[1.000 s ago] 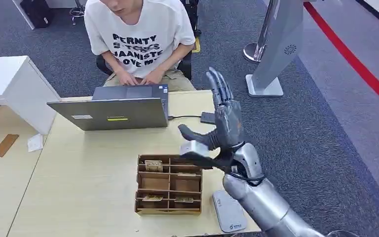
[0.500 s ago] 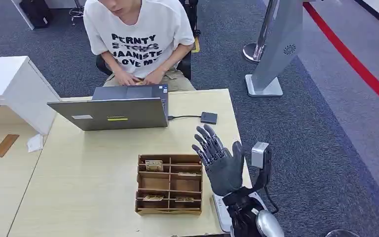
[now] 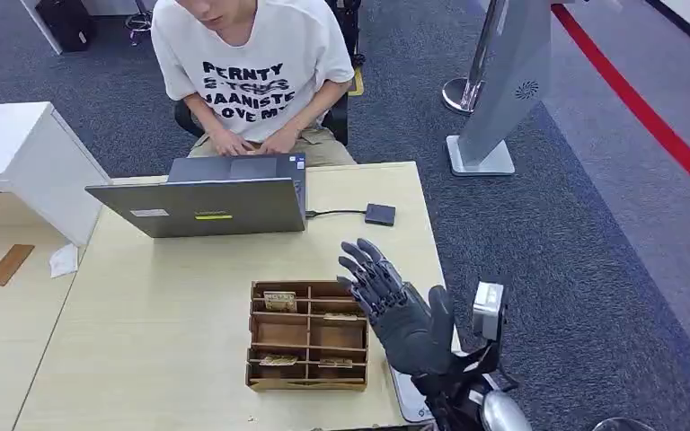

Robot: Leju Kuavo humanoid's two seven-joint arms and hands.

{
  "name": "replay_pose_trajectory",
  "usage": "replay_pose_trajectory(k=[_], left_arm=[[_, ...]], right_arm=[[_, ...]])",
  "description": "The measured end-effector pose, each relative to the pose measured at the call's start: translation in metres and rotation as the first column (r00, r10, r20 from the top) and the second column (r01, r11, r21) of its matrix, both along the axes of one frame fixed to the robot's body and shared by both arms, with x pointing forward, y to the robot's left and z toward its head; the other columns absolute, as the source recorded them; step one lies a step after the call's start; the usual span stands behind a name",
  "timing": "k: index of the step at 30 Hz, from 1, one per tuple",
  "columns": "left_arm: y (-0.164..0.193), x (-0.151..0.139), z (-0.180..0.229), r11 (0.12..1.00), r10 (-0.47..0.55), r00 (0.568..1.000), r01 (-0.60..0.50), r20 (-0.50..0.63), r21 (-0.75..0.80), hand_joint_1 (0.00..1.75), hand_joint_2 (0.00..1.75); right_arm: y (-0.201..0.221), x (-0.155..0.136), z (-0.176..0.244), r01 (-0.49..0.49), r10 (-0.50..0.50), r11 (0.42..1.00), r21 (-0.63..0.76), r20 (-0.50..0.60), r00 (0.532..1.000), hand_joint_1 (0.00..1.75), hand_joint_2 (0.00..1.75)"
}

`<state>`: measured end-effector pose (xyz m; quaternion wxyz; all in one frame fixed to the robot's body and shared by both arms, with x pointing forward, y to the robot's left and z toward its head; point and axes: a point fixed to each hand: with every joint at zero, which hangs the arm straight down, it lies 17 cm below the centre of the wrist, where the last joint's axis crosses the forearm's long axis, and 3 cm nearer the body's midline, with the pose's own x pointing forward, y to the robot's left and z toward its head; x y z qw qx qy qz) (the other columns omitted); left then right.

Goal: Pass the card to the sensor for recognition and then transmit it.

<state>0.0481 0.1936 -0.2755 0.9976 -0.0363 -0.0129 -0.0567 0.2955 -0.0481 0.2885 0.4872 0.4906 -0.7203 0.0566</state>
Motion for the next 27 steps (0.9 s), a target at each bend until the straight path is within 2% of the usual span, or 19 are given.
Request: replay_pose_trajectory(k=[1,2,10,13,15,18,23,27], left_arm=[[0.001,0.0,0.0,1.0,0.0,1.0,0.0,0.0,0.001,0.0,0.0],[0.001,0.0,0.0,1.0,0.0,1.0,0.0,0.0,0.001,0.0,0.0],[0.001,0.0,0.0,1.0,0.007,1.0,-0.007,0.001,-0.002,0.0,0.0],[0.001,0.001,0.0,1.0,0.019,1.0,-0.019,0.004,-0.003,0.0,0.0],[0.001,0.002,0.0,1.0,0.026,1.0,-0.026,0.004,-0.004,0.0,0.0],[0.0,0.002,0.0,1.0,0.03,1.0,-0.03,0.003,-0.005,0.0,0.0],[0.001,0.002,0.0,1.0,0.03,1.0,-0.03,0.004,-0.002,0.0,0.0],[0.001,0.002,0.0,1.0,0.027,1.0,-0.027,0.004,0.001,0.0,0.0]], right_arm=[[0.0,0.0,-0.001,-0.001,0.001,1.0,-0.003,0.001,1.0,0.0,0.0],[0.0,-0.001,-0.001,-0.003,0.003,1.0,-0.005,0.001,1.0,0.0,1.75],[0.004,-0.007,-0.009,0.006,-0.001,0.996,-0.084,0.058,0.998,0.0,1.75],[0.006,-0.003,-0.02,0.12,-0.089,0.971,-0.206,0.151,0.985,0.0,1.75],[0.005,0.003,-0.028,0.23,-0.162,0.928,-0.294,0.239,0.958,0.0,1.75],[0.005,0.008,-0.033,0.416,-0.257,0.826,-0.381,0.402,0.879,0.0,1.75],[0.006,0.006,-0.027,0.594,-0.319,0.704,-0.39,0.573,0.755,0.0,1.75],[0.012,-0.001,-0.027,0.649,-0.316,0.656,-0.386,0.641,0.7,0.0,1.75]])
